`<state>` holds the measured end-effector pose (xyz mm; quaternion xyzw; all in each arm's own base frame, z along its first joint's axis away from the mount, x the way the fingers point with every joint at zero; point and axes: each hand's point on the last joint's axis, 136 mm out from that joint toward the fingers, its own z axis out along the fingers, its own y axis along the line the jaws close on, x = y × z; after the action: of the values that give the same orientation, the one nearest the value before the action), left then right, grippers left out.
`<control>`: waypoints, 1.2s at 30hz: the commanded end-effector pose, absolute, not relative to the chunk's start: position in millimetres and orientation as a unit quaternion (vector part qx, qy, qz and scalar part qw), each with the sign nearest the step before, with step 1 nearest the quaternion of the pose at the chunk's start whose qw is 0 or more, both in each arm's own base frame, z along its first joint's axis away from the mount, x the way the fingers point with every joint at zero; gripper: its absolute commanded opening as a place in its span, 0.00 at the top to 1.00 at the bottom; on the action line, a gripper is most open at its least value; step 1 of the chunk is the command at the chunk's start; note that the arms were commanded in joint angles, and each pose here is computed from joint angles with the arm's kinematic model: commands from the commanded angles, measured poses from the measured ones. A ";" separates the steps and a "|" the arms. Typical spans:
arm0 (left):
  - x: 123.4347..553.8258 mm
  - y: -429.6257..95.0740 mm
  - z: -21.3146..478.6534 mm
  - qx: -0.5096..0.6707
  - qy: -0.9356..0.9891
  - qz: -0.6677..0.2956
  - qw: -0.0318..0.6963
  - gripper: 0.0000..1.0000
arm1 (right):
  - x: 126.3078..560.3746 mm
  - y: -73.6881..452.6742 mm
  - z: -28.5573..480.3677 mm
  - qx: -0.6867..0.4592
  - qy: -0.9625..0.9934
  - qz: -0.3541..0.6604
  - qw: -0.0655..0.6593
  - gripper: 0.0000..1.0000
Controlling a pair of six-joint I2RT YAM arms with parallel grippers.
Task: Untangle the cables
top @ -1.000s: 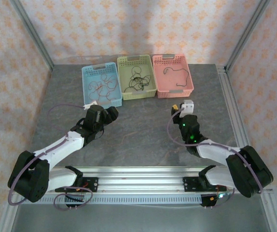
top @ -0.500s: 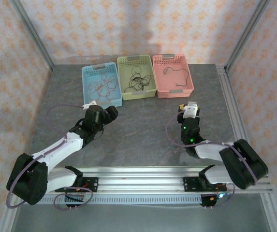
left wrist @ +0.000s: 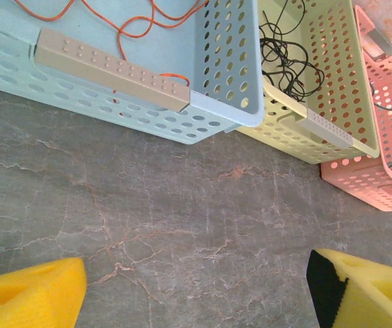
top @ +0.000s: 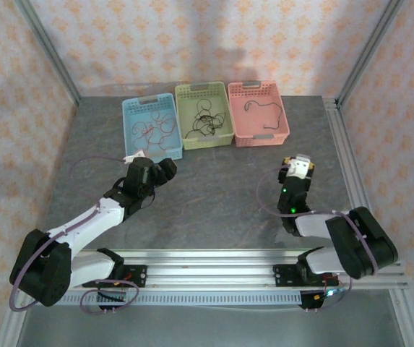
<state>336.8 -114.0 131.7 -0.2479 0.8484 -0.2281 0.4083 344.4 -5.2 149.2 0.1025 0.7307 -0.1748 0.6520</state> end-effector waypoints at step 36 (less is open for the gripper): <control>338.9 -93.9 163.8 -0.243 0.839 -0.179 0.452 0.15 | 390.1 -29.5 95.6 0.130 0.798 -0.068 0.584 0.01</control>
<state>335.8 -108.9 133.2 -0.2460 0.8530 -0.2100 0.4097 386.9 -34.4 93.7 0.1351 0.7985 -0.0786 0.5814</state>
